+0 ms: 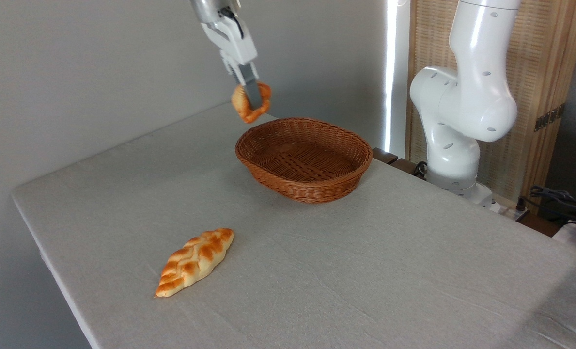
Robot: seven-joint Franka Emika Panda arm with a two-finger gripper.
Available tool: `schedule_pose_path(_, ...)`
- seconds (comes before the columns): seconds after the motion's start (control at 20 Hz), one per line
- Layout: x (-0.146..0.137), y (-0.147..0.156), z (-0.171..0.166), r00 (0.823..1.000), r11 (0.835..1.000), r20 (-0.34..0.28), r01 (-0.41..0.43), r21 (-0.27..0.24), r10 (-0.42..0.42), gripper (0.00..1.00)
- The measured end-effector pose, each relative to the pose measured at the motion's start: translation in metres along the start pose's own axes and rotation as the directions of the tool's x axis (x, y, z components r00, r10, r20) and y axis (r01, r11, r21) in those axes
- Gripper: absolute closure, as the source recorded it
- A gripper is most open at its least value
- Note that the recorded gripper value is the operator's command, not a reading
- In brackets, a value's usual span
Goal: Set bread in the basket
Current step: 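Lift the bun and carry it over the wicker basket, then lower the bun into the basket and open the gripper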
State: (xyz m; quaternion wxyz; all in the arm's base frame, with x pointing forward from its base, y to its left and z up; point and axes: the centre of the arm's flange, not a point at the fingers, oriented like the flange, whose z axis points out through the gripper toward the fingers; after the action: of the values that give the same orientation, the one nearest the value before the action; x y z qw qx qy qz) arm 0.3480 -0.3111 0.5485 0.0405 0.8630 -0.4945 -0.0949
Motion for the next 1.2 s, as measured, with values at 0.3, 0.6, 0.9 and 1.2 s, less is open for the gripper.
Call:
schedule_pose_path(0.3, -0.025, 0.002, 0.058, 0.992, 0.998, 0.108, -0.058, -0.014, 0.059, 0.41)
schedule_pose_path(0.6, -0.025, 0.001, 0.072, 0.991, 0.998, 0.120, -0.061, -0.009, 0.062, 0.05)
schedule_pose_path(0.9, -0.025, 0.002, 0.072, 0.990, 0.998, 0.124, -0.065, -0.003, 0.065, 0.00)
schedule_pose_path(1.2, -0.026, 0.003, 0.068, 0.991, 0.998, 0.118, -0.065, 0.005, 0.064, 0.00)
